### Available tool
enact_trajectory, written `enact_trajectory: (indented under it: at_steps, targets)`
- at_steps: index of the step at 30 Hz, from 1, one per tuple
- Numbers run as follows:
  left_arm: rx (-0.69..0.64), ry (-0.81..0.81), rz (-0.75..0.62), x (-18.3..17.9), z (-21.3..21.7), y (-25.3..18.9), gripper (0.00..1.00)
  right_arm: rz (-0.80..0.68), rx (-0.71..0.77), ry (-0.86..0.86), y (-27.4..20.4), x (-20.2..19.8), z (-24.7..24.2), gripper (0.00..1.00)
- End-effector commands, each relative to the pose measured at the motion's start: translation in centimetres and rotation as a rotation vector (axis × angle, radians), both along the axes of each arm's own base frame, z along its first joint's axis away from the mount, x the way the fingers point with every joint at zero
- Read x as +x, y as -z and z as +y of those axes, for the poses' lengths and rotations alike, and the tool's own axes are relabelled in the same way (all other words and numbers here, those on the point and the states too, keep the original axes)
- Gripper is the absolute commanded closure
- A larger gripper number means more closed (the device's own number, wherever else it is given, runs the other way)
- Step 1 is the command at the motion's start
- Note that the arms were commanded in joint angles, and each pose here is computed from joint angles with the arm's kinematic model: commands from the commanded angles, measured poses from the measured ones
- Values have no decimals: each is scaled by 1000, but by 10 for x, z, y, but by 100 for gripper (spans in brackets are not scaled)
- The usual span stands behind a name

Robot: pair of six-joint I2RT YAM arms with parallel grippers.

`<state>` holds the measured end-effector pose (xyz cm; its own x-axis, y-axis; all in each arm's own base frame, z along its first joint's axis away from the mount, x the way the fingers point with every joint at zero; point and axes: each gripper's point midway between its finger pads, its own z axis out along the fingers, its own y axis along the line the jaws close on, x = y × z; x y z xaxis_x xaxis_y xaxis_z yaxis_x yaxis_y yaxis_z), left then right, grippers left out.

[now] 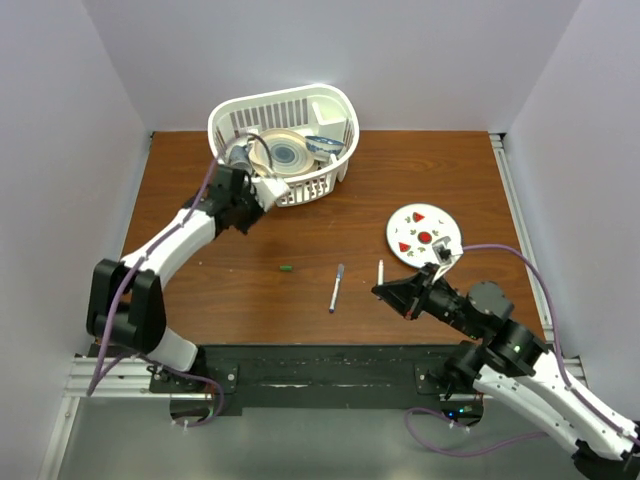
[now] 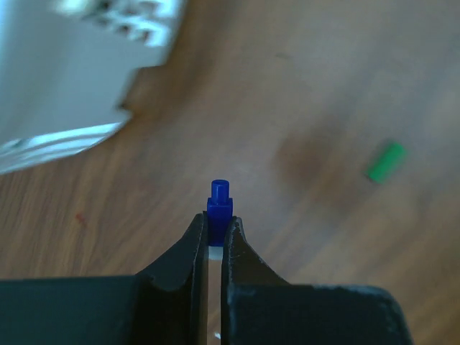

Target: Insert the pens into the pen caps

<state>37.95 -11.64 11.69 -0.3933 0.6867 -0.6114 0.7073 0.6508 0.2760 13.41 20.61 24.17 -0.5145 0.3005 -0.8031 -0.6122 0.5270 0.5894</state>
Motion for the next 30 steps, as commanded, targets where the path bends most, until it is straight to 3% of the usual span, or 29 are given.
enact_trajectory:
  at_steps: [1, 5, 11, 17, 19, 23, 30]
  targets:
    - [155, 573, 35, -72, -24, 15, 100, -14, -54, 92, 8, 6, -20, 100]
    - [101, 751, 58, -112, -56, 25, 100, -42, -78, 141, 3, 8, -32, 100]
    - [102, 895, 101, -166, -85, 62, 100, -47, -89, 183, 2, 11, -42, 100]
    - [147, 928, 94, -173, -93, 72, 99, -26, -80, 194, 5, 10, -43, 100]
    - [145, 925, 74, -173, -95, 67, 93, -26, -73, 193, 2, 9, -44, 100]
    - [153, 914, 50, -174, -95, 65, 72, -26, -76, 204, 2, 6, -50, 100]
    - [161, 937, 117, -183, -95, 78, 74, -32, -59, 219, -2, 3, -57, 100]
